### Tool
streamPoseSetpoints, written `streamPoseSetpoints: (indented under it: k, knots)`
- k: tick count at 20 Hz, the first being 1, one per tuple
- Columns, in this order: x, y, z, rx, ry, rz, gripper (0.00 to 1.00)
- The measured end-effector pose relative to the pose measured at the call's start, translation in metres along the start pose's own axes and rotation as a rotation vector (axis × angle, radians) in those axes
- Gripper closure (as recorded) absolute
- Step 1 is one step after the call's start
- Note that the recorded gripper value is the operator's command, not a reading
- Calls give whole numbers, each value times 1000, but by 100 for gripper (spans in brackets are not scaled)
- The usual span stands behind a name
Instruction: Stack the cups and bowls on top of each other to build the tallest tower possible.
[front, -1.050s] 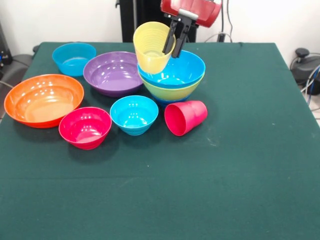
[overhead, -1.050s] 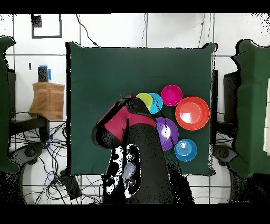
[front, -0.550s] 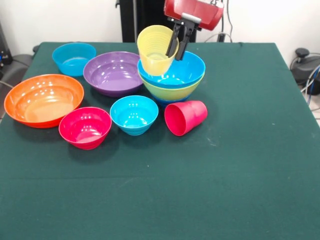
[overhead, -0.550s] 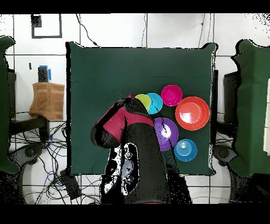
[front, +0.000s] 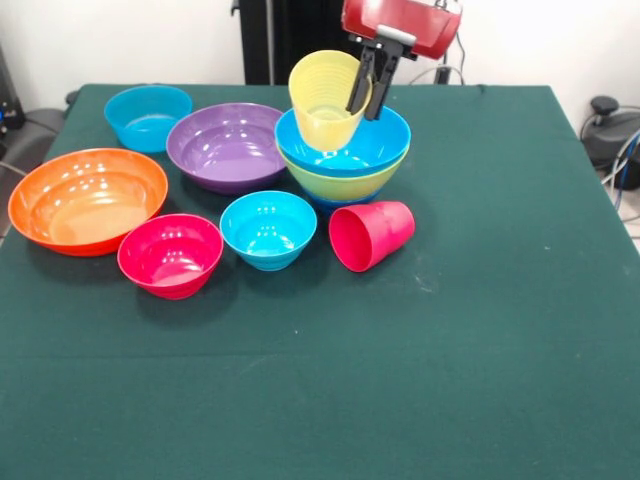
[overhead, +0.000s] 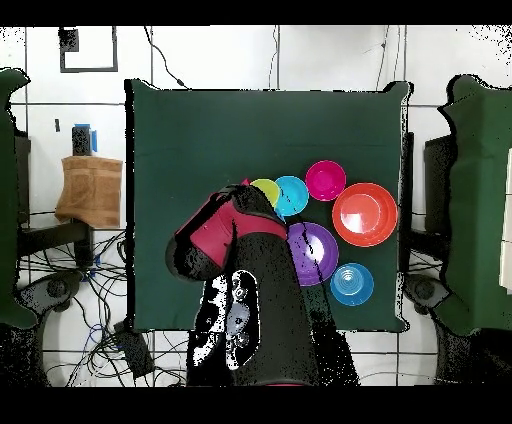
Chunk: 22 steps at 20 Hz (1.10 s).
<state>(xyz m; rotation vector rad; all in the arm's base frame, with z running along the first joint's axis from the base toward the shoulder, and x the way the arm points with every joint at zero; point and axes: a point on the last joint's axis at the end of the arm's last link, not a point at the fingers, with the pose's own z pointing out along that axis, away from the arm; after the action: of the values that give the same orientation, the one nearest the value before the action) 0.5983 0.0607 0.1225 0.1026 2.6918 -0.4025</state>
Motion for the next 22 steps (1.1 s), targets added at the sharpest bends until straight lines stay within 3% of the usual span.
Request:
streamPoseSetpoints:
  k: [11,22]
  knots:
    - [6,17,-3,-6,-1,-31,100]
    - [12,19,18,13,13,-42,100]
